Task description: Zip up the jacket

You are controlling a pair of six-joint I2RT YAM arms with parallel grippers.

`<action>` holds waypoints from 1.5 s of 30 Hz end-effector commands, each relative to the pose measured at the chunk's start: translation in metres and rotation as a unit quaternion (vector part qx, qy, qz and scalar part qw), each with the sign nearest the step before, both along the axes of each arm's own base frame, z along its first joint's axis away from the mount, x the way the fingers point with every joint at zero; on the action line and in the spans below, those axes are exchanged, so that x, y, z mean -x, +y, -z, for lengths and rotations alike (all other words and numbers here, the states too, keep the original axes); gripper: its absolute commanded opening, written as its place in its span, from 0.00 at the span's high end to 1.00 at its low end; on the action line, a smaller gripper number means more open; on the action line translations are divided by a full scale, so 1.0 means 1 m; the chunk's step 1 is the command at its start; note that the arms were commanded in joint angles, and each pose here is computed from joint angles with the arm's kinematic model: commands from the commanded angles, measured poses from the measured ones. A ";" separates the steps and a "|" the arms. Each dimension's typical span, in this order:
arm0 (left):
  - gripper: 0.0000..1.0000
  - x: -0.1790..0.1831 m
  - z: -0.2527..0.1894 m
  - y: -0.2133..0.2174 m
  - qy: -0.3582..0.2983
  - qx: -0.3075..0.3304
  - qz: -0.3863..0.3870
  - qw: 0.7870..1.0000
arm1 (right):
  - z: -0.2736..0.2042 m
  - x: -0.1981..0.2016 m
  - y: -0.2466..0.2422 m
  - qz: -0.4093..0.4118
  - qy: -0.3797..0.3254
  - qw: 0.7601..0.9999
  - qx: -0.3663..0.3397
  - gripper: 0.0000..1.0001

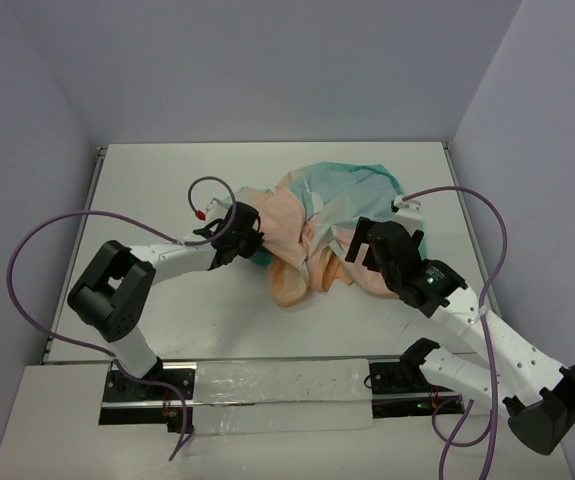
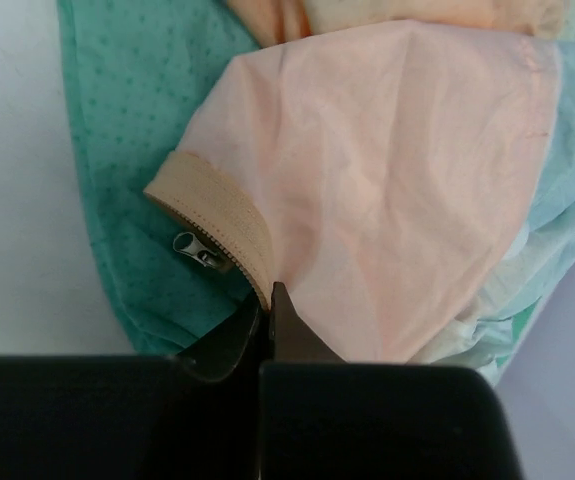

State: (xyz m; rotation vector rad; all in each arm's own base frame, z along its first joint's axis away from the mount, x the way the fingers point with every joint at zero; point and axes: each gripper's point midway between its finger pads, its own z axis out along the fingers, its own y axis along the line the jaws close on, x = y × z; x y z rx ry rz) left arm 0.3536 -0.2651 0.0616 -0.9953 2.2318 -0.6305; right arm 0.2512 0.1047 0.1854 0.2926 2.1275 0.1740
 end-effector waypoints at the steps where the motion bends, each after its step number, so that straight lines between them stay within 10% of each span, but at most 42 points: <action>1: 1.00 -0.026 -0.103 0.021 -0.141 -0.080 0.031 0.986 | 0.009 0.002 -0.015 0.050 0.025 0.998 0.004 0.00; 10: 1.00 -0.016 -0.243 0.050 -0.282 -0.189 0.106 0.935 | 0.066 0.035 -0.056 0.130 0.112 0.976 -0.136 0.00; 24: 1.00 -0.020 -0.254 0.039 -0.289 -0.198 0.137 0.926 | 0.144 0.030 -0.061 0.258 0.128 0.919 -0.270 0.09; 30: 1.00 -0.019 -0.260 0.040 -0.295 -0.201 0.138 0.924 | 0.155 0.022 -0.068 0.278 0.103 0.915 -0.273 0.44; 34: 1.00 -0.020 -0.266 0.046 -0.299 -0.210 0.128 0.922 | 0.156 0.012 -0.082 0.299 0.084 0.918 -0.246 1.00; 39: 1.00 -0.026 -0.291 0.078 -0.314 -0.258 0.084 0.910 | 0.097 -0.014 -0.076 0.242 0.027 0.940 -0.241 1.00; 45: 1.00 -0.044 -0.398 0.166 -0.377 -0.292 -0.006 0.879 | -0.138 -0.033 -0.084 0.138 -0.182 0.956 -0.184 1.00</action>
